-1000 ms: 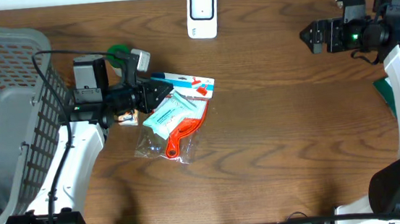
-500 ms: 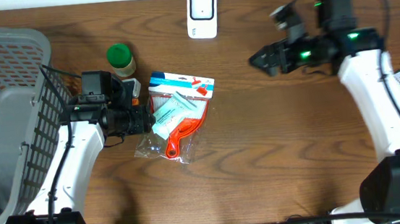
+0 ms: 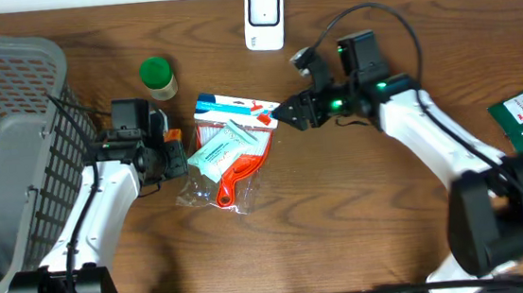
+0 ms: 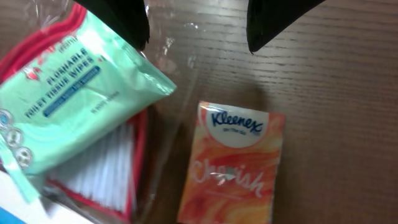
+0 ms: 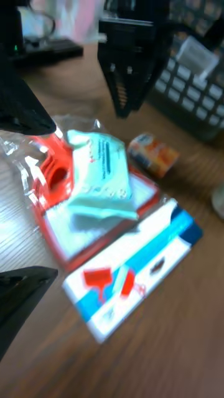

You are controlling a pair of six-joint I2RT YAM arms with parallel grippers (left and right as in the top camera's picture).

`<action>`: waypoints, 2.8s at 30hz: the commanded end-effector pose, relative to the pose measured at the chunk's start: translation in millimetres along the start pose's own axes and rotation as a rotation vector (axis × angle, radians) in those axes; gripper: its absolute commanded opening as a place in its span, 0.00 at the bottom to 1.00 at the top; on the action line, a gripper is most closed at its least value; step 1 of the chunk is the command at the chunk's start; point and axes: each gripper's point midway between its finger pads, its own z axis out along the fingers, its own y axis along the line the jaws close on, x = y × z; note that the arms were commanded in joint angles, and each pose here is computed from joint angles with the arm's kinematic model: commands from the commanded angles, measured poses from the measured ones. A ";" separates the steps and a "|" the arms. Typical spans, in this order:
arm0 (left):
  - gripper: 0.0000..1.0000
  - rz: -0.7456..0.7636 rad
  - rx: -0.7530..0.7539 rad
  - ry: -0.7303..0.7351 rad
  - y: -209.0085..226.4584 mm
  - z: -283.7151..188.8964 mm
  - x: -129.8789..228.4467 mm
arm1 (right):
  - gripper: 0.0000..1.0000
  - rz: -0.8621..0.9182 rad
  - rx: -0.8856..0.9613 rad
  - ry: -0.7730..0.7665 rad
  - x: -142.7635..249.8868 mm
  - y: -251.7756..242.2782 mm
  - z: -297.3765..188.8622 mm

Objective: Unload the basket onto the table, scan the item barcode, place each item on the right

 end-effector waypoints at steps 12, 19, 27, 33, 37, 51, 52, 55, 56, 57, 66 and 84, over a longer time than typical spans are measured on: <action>0.56 -0.084 -0.031 0.001 11.6 5.9 3.6 | 0.54 0.103 -0.264 0.161 56.4 18.4 84.0; 0.57 -0.088 -0.035 0.022 14.7 18.4 7.6 | 0.54 0.101 -0.257 0.173 59.4 23.9 90.0; 0.57 -0.107 -0.052 0.115 23.5 46.8 26.2 | 0.54 0.116 -0.206 0.185 63.5 16.1 91.9; 0.57 -0.110 -0.033 0.120 21.1 51.2 26.5 | 0.53 0.134 -0.133 0.207 71.0 3.7 93.4; 0.57 -0.123 -0.033 0.113 20.9 51.4 24.7 | 0.42 0.136 -0.133 0.208 71.5 3.4 93.7; 0.57 -0.121 -0.032 0.107 20.8 51.6 23.2 | 0.52 0.128 -0.148 0.238 79.1 18.6 103.5; 0.57 -0.121 -0.032 0.106 20.8 51.6 23.1 | 0.50 0.124 -0.141 0.238 79.5 18.5 104.7; 0.57 -0.121 -0.032 0.106 20.8 51.6 23.1 | 0.41 0.112 -0.136 0.233 78.4 18.6 106.6; 0.57 -0.120 -0.032 0.106 20.8 51.6 23.1 | 0.39 0.110 -0.137 0.230 77.9 18.7 106.8; 0.57 -0.121 -0.032 0.106 20.8 51.6 23.1 | 0.36 0.108 -0.137 0.228 77.4 18.5 107.0; 0.57 -0.120 -0.032 0.106 20.9 51.6 23.1 | 0.01 0.104 -0.122 0.223 76.4 15.9 107.5; 0.58 -0.119 -0.032 0.103 20.8 51.7 22.2 | 0.01 0.270 -0.351 0.163 35.0 55.7 90.4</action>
